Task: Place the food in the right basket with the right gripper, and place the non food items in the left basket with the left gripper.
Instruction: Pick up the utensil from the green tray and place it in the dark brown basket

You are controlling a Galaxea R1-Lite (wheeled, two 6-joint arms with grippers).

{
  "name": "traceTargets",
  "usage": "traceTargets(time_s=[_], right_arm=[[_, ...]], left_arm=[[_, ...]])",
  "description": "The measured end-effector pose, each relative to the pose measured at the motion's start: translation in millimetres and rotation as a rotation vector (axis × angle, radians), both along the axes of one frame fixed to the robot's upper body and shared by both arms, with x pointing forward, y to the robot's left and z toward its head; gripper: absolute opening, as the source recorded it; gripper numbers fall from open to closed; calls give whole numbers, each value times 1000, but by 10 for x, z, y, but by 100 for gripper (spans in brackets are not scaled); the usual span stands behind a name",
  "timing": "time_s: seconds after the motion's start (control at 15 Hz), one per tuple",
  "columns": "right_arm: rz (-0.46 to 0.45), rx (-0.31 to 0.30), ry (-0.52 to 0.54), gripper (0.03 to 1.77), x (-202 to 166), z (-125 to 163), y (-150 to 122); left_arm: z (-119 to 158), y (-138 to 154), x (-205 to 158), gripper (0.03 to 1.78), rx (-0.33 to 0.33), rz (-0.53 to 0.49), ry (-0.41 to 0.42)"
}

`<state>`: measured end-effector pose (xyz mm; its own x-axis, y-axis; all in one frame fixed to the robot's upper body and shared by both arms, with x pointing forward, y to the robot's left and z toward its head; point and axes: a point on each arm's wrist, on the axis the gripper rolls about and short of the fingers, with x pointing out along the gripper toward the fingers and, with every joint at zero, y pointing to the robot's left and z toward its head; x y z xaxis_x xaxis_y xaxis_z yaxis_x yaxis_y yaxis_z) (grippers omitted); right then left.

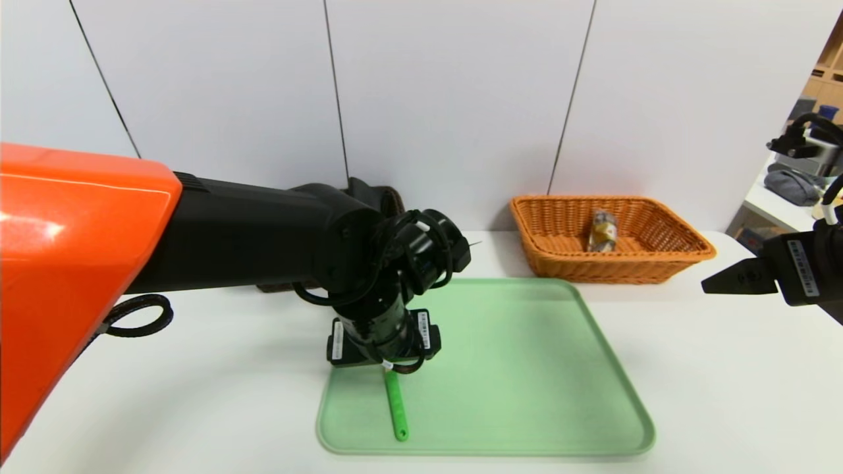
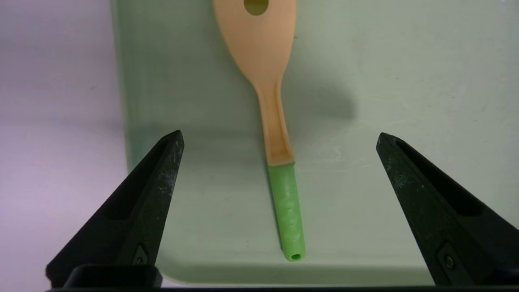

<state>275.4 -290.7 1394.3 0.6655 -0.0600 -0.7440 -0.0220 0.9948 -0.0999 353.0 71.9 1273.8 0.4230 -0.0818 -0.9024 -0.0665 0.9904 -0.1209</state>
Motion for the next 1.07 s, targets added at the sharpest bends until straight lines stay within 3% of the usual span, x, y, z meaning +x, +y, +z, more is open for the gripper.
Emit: traceTargets(time_s=[1.07], right_arm=[[1, -1, -2, 170, 3, 2, 4]], left_arm=[[-112, -29, 42, 169, 22, 23, 31]])
